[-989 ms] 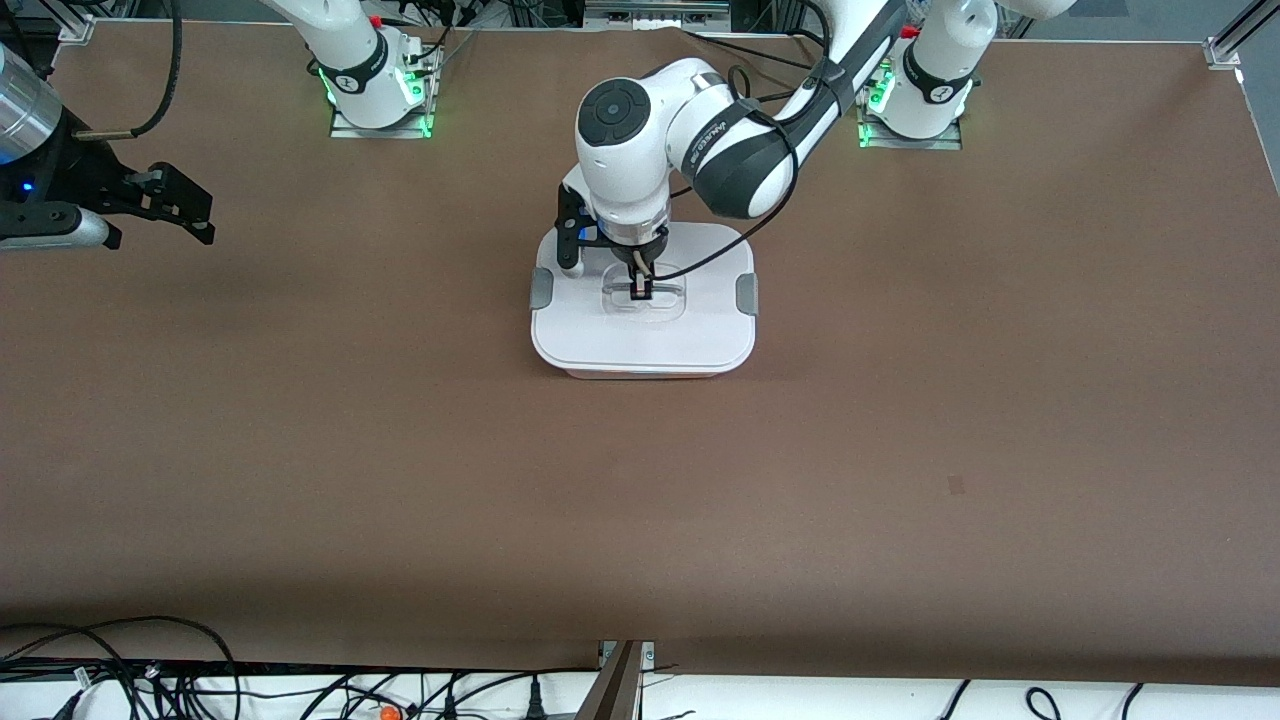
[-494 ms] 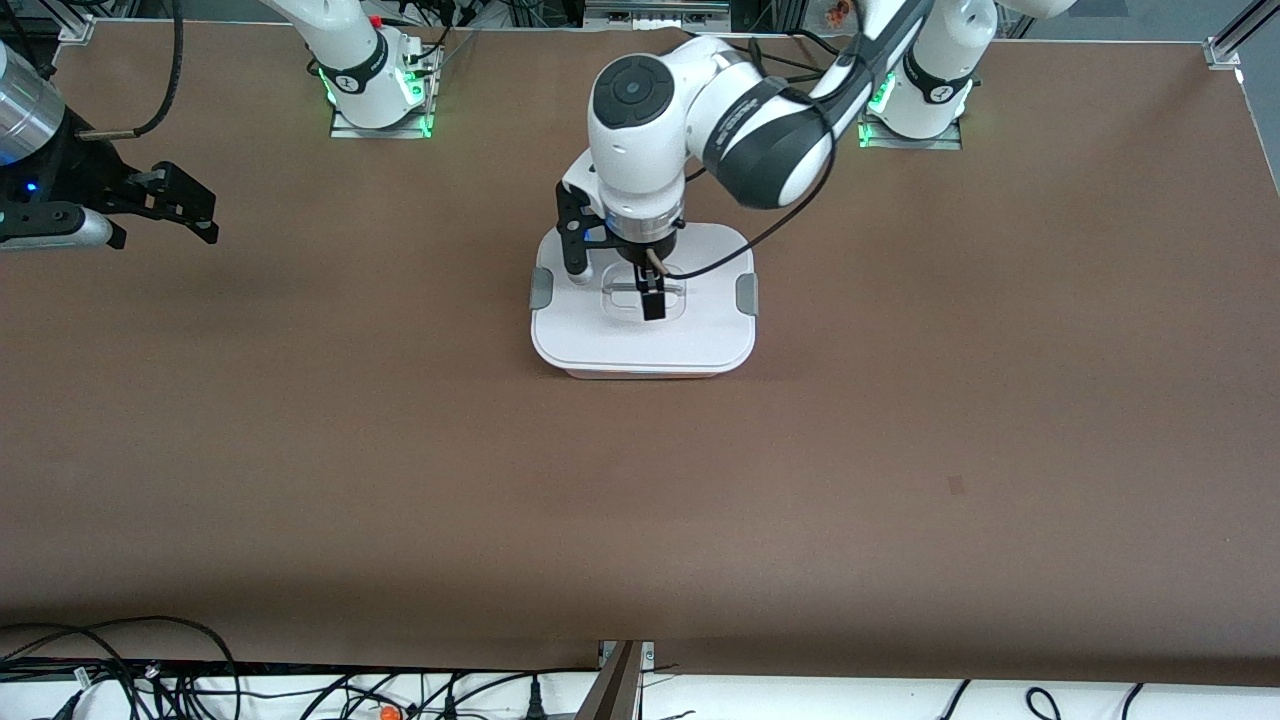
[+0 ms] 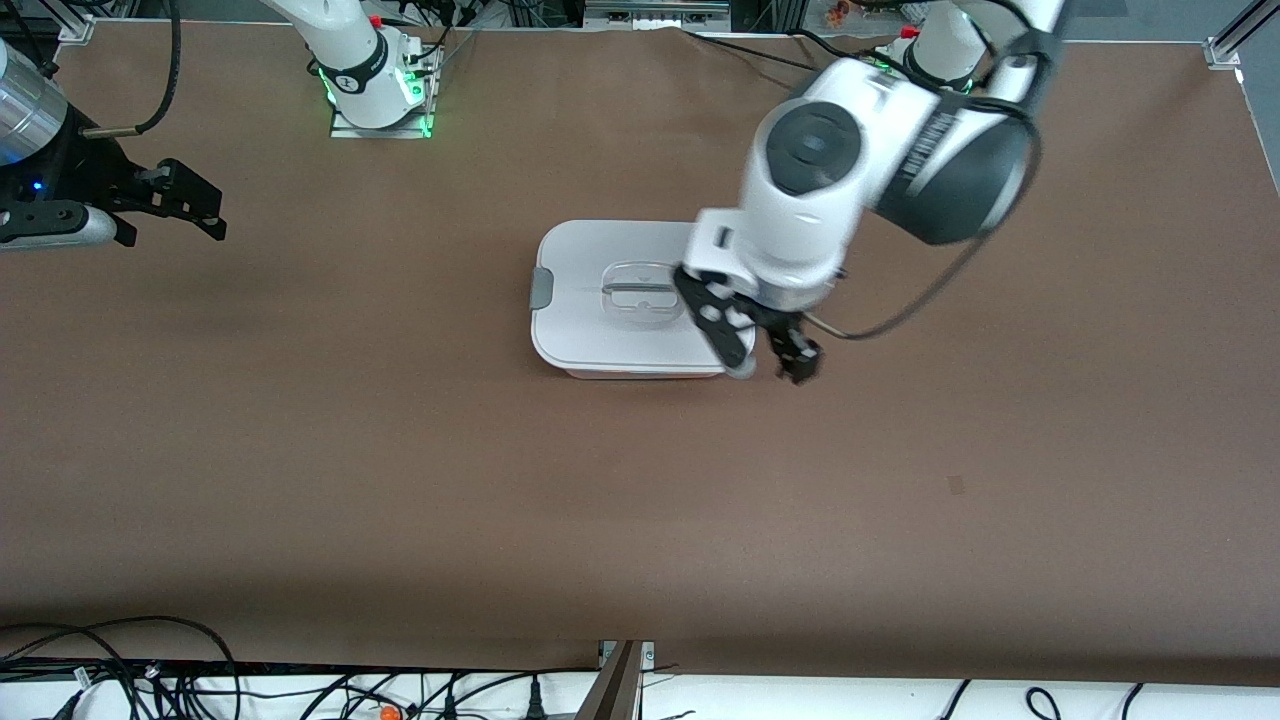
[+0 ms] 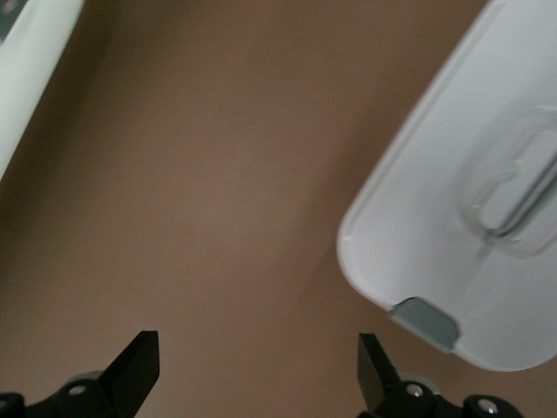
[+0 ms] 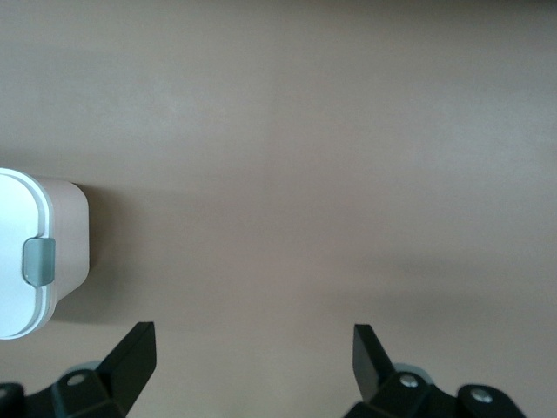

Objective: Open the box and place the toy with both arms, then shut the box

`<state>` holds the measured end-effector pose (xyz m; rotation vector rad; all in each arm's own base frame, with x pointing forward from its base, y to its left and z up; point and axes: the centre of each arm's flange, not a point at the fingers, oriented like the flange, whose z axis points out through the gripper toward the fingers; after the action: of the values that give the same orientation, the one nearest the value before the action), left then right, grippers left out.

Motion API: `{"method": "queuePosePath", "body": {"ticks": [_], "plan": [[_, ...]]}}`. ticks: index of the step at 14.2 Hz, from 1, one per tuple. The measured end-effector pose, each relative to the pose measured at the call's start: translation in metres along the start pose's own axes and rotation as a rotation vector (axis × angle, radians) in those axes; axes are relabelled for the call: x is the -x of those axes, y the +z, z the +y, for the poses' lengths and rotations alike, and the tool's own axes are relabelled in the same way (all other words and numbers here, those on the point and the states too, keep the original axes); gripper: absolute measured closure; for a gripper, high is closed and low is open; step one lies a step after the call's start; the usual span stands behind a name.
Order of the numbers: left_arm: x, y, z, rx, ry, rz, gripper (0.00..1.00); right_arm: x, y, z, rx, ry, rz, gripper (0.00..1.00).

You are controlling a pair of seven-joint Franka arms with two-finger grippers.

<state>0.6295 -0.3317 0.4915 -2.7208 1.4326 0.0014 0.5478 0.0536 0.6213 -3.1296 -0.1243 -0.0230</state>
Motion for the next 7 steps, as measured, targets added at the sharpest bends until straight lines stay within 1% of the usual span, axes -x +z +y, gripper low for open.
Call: {"method": "queuePosePath", "body": {"ticks": [3, 5, 7], "plan": [[0.048, -0.002, -0.079, -0.004, -0.132, 0.007, 0.00, 0.000, 0.000, 0.000, 0.000, 0.000, 0.000, 0.00], [0.088, -0.018, -0.130, -0.024, -0.225, 0.030, 0.00, 0.000, -0.001, 0.000, -0.001, 0.000, 0.001, 0.00], [0.131, -0.045, -0.168, -0.052, -0.307, 0.059, 0.00, 0.000, -0.001, -0.001, -0.001, 0.000, 0.003, 0.00]]}}
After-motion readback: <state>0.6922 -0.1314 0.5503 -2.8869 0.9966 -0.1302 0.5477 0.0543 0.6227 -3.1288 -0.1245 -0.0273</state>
